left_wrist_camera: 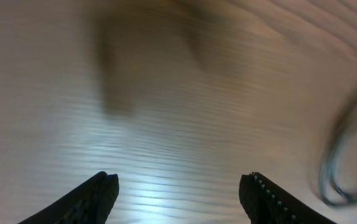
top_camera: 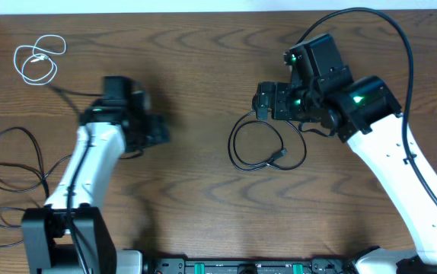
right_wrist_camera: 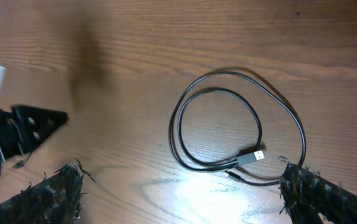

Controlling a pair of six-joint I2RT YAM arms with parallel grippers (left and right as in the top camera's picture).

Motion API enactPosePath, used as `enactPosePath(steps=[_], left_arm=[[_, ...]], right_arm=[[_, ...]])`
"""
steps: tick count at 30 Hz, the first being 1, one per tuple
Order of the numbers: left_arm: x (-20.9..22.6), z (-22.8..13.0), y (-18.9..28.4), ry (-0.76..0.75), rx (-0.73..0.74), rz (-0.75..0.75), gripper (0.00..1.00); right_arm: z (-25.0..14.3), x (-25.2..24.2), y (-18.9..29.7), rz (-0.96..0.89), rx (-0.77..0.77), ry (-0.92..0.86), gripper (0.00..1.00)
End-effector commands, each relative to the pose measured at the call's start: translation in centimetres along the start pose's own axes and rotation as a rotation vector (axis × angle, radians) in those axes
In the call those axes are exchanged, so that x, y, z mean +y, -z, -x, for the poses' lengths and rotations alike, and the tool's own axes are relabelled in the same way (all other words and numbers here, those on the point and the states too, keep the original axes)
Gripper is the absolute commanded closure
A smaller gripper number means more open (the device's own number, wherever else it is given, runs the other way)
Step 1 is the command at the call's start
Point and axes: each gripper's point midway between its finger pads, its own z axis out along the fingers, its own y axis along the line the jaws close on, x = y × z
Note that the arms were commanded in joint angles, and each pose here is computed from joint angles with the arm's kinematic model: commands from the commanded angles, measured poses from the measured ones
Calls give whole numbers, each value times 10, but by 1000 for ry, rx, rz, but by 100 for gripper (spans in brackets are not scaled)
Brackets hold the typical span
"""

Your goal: Untangle cables

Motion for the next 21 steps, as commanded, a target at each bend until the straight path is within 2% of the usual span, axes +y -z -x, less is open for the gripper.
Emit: enactPosePath(steps=[1, 5, 11, 13, 18, 21], left_arm=[[-31, -15, -11, -104, 40, -45, 32], [-57, -22, -15, -178, 36, -50, 32], [-51, -26, -17, -85, 31, 37, 31], [-50, -27, -17, -76, 36, 40, 26], [-53, -34, -17, -56, 59, 42, 26], [-56, -36, -17, -47, 61, 40, 26]], right_arm=[[-7, -7, -16, -35, 28, -29, 1], [-9, -14, -21, -64, 35, -30, 1], [3, -59, -16, -250, -21, -68, 1], [7, -78, -14, -295, -21, -100, 1], [8, -114, -31, -362, 33, -141, 1], [5, -118, -54, -342, 90, -107, 1]])
